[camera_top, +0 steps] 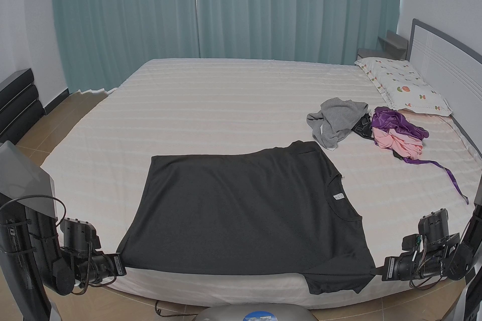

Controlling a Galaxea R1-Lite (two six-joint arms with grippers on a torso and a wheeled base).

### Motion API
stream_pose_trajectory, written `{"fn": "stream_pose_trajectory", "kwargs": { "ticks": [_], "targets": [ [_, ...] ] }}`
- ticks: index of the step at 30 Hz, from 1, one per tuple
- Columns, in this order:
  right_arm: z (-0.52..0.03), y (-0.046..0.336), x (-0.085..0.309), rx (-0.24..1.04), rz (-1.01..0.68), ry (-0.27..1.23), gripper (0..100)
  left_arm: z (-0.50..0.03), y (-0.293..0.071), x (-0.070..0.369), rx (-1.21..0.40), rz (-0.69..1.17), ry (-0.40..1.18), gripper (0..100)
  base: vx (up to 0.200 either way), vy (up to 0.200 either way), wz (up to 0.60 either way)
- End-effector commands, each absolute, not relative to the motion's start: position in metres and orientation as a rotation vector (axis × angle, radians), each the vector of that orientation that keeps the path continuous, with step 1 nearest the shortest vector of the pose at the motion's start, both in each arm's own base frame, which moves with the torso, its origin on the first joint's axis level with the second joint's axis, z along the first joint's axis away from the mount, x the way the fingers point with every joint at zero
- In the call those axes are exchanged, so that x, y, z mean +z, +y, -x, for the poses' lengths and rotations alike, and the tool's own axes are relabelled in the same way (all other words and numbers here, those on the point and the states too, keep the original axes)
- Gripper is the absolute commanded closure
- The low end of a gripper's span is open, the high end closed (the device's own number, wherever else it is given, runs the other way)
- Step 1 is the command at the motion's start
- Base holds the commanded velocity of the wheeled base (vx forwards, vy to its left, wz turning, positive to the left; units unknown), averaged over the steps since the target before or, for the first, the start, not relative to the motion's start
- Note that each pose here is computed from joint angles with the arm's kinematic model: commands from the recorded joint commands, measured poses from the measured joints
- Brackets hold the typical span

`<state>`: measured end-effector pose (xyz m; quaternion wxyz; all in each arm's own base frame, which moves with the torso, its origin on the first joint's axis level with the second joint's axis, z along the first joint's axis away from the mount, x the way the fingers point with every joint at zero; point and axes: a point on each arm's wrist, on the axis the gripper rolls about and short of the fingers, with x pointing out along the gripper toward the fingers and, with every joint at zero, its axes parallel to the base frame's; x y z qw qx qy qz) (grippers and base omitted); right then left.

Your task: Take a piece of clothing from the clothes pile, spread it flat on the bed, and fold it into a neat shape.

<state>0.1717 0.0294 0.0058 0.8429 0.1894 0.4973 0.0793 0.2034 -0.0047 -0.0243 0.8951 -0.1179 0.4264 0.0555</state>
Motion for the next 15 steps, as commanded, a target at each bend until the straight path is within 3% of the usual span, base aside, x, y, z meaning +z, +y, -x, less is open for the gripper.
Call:
{"fn": "stream_pose_trajectory", "kwargs": {
  "ticks": [1,15],
  "targets": [
    [-0.164,0.028,0.01,0.168,-0.386,1.059,100,-0.195,-0.004,-0.026,0.124,0.231,0.933,100,0.0,0.0,0.0],
    [-0.15,0.026,0.024,0.17,-0.353,1.055,100,-0.179,-0.006,-0.016,0.096,0.167,1.032,100,0.0,0.0,0.0]
  ]
}}
